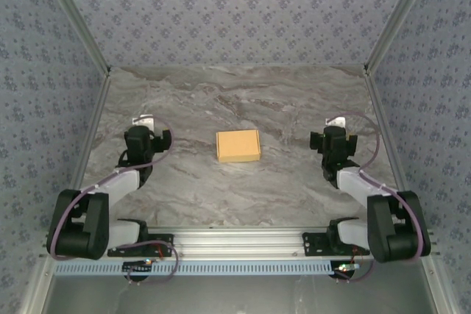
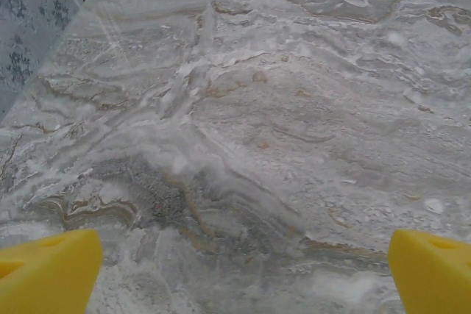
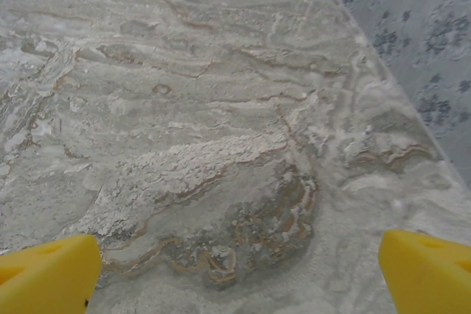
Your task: Fold the paper box
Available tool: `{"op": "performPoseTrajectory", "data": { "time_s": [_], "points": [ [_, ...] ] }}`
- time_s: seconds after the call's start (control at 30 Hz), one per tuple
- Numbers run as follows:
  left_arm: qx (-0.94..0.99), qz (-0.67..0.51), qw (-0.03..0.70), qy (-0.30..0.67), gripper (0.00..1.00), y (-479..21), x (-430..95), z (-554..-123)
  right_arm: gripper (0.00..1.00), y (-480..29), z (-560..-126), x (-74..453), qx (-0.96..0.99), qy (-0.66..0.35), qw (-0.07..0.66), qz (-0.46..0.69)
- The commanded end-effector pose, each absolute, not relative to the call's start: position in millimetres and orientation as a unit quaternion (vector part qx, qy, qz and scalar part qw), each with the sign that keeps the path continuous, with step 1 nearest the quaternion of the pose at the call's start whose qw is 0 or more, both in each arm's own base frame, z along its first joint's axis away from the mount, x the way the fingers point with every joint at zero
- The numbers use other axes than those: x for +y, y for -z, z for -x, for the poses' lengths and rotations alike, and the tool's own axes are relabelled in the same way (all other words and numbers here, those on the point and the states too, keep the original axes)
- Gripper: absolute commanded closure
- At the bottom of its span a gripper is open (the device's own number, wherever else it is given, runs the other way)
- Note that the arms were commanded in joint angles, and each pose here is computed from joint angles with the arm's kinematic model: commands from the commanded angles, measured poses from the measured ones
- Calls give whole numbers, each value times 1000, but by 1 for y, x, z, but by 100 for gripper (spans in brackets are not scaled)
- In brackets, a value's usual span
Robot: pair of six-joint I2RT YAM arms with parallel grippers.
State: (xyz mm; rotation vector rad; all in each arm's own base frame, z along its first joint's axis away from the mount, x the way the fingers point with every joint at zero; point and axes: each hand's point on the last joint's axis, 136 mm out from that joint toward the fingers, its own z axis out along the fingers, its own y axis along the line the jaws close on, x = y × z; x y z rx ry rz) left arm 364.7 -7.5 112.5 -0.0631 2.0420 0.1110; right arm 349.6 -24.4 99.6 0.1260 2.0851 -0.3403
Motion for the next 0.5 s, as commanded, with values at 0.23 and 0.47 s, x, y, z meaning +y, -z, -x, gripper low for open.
{"op": "performPoseTrajectory", "data": {
  "time_s": [0.23,0.47],
  "points": [
    [820,0,572,-15,1,-126,-1,-375,1,-112,-374,-13,822,100,561,-11],
    [813,-1,582,-3,1,-118,0,-381,1,-99,-376,-20,814,79,575,-22]
  ]
}}
